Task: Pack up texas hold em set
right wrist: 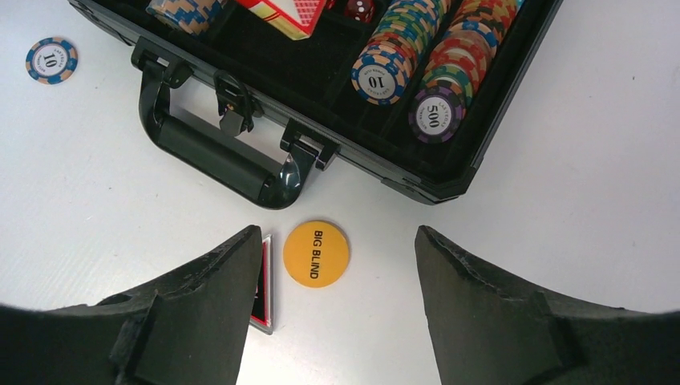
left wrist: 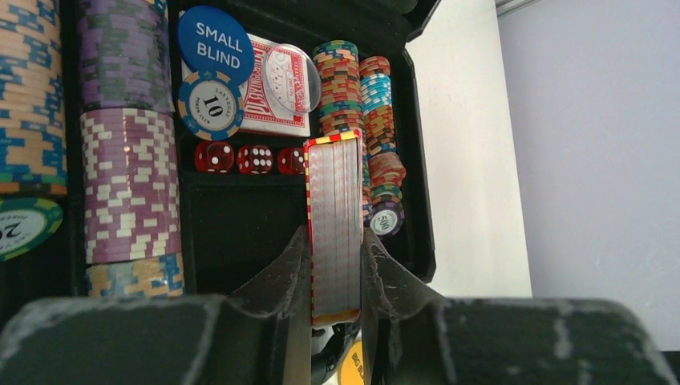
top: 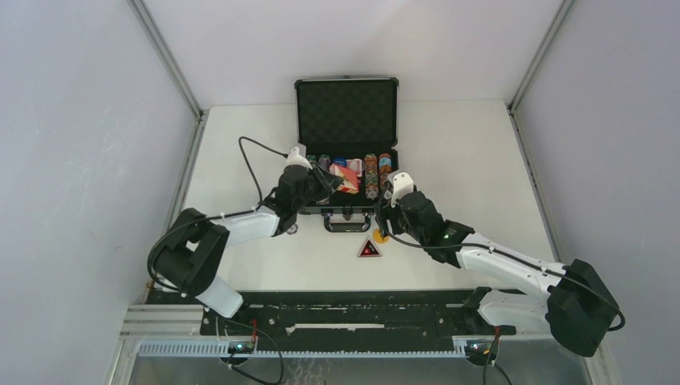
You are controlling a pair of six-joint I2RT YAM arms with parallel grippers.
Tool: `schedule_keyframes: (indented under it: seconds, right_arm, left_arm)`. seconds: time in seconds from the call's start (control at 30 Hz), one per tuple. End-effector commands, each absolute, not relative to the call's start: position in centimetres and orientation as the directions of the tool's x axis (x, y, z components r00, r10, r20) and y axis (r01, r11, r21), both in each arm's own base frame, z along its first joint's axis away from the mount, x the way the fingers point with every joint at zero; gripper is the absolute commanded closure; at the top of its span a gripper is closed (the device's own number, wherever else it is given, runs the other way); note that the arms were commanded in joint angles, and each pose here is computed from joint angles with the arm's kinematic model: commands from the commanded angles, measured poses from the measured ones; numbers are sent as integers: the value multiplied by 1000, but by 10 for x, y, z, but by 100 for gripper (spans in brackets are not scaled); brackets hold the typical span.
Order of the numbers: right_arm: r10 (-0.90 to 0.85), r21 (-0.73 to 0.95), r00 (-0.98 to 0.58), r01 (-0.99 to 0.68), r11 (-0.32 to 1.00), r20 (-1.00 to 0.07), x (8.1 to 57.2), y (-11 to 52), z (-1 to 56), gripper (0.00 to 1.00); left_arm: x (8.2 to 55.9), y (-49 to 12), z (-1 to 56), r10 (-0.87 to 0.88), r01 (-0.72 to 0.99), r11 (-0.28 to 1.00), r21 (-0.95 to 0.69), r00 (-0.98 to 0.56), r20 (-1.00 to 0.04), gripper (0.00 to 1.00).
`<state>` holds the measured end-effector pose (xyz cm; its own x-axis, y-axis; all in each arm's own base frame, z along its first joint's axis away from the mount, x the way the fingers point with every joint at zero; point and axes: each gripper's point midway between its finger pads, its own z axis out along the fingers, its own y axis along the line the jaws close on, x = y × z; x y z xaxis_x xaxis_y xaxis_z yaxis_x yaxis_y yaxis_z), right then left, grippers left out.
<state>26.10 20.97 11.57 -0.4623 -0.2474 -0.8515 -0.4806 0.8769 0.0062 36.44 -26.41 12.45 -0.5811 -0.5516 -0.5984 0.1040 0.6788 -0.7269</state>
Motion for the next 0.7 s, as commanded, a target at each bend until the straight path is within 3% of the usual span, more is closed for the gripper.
schedule_keyframes:
  seconds: [0.0,0.37,0.67]
  right_arm:
    - [-200,41,-445,-476,878,-873,269,218,123,23]
    - [-198,63,-459,-494,867,-866,267,221,119,25]
    - [-199,59,-468,-480,875,-861,268,218,116,25]
  left_arm:
    - [381,-283,152,-534,194,661,-725,-558,-636,100]
    - [376,-285,126,-445,222,704,-674,-601,-663,100]
    - [373,-305,112,-391,230,679,-697,-691,-608,100]
